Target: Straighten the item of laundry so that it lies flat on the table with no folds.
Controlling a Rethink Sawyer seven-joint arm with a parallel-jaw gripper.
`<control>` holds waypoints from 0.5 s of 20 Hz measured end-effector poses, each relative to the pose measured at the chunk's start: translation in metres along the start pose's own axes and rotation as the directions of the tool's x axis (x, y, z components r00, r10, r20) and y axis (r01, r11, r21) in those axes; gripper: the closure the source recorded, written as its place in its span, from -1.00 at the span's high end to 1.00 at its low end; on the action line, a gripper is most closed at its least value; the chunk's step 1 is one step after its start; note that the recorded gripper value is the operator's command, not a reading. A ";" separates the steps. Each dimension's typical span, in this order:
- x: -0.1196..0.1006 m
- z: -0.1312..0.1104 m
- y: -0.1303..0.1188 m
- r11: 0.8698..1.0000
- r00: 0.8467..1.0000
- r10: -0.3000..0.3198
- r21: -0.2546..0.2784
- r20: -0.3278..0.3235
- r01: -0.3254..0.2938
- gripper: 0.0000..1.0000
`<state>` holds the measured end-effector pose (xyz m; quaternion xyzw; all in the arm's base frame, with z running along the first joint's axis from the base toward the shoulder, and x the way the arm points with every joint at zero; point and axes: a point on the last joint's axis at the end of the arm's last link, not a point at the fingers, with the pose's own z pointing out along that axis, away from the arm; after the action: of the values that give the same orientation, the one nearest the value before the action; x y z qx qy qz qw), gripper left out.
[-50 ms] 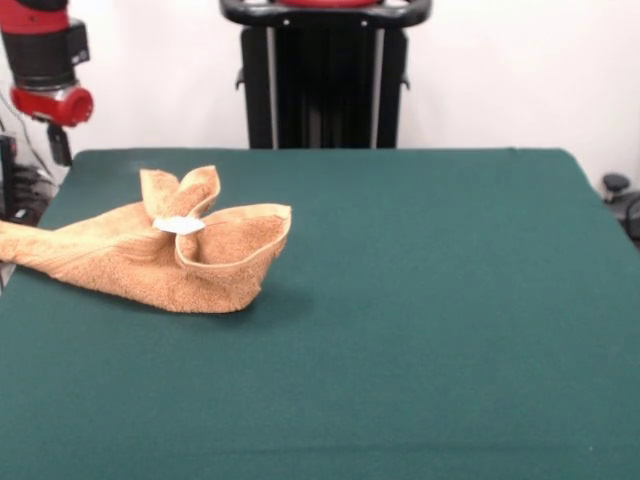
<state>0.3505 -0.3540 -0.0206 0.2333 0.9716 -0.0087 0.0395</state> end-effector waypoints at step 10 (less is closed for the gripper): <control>0.008 0.014 0.051 0.999 0.996 -0.041 -0.017 0.081 0.042 -1.00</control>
<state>0.3678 -0.3057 -0.0351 0.2122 0.9738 -0.0100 0.0807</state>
